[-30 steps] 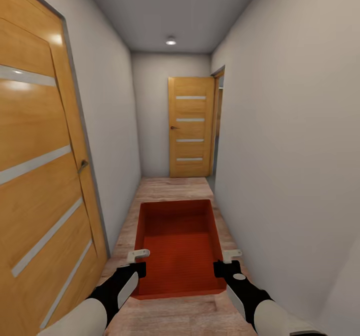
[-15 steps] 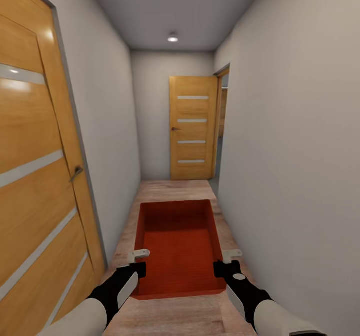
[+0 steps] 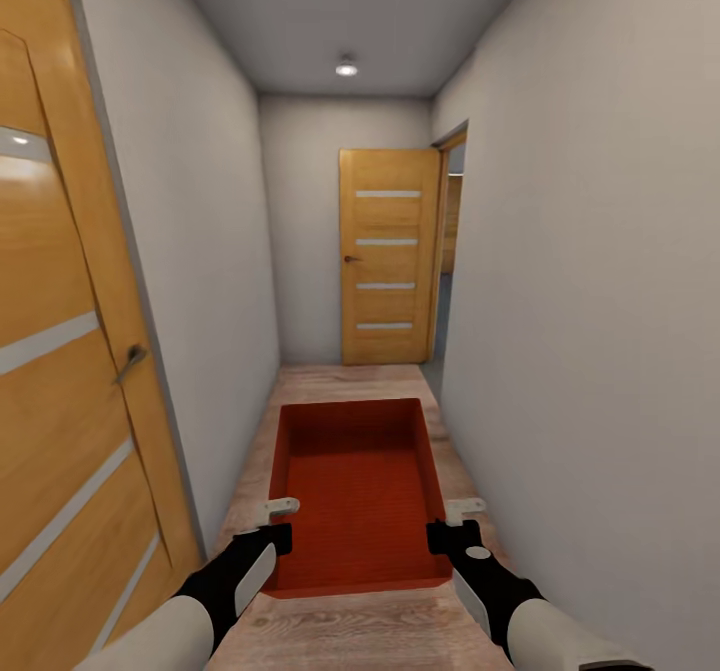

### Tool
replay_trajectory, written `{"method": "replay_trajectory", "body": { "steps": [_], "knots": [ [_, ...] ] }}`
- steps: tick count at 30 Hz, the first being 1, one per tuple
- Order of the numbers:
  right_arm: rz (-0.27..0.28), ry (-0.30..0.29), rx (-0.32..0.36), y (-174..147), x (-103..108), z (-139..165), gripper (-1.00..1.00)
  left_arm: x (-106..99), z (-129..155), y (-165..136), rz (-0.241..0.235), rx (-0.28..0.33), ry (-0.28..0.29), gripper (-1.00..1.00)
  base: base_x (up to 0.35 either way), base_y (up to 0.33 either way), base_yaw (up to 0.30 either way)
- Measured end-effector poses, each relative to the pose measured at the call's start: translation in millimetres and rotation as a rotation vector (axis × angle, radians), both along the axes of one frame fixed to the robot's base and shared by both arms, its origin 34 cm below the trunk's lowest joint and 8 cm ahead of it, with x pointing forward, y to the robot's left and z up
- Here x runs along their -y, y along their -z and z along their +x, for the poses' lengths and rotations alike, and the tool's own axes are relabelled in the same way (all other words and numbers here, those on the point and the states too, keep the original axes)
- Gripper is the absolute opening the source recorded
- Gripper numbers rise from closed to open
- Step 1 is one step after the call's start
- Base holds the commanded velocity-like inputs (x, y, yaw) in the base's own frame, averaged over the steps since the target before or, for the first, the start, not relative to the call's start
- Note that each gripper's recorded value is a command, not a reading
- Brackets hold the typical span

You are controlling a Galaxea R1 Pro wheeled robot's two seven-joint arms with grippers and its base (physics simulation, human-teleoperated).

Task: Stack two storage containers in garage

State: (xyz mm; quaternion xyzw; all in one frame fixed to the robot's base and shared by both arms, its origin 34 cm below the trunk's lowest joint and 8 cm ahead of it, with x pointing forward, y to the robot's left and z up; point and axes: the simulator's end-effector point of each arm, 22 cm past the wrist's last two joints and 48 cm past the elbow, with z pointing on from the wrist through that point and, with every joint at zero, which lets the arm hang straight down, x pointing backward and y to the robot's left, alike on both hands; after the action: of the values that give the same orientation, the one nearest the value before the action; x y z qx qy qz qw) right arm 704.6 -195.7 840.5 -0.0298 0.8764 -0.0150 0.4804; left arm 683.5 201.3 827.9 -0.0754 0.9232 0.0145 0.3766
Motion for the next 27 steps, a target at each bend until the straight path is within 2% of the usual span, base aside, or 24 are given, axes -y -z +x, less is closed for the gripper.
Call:
{"method": "replay_trajectory", "body": {
  "steps": [27],
  "knots": [
    [0.001, -0.001, 0.000, 0.1, 0.5, 0.0, -1.00, 0.4, -0.1, 0.0, 0.001, 0.000, -0.001, -1.00, 0.326, 0.000, 0.000]
  ]
}}
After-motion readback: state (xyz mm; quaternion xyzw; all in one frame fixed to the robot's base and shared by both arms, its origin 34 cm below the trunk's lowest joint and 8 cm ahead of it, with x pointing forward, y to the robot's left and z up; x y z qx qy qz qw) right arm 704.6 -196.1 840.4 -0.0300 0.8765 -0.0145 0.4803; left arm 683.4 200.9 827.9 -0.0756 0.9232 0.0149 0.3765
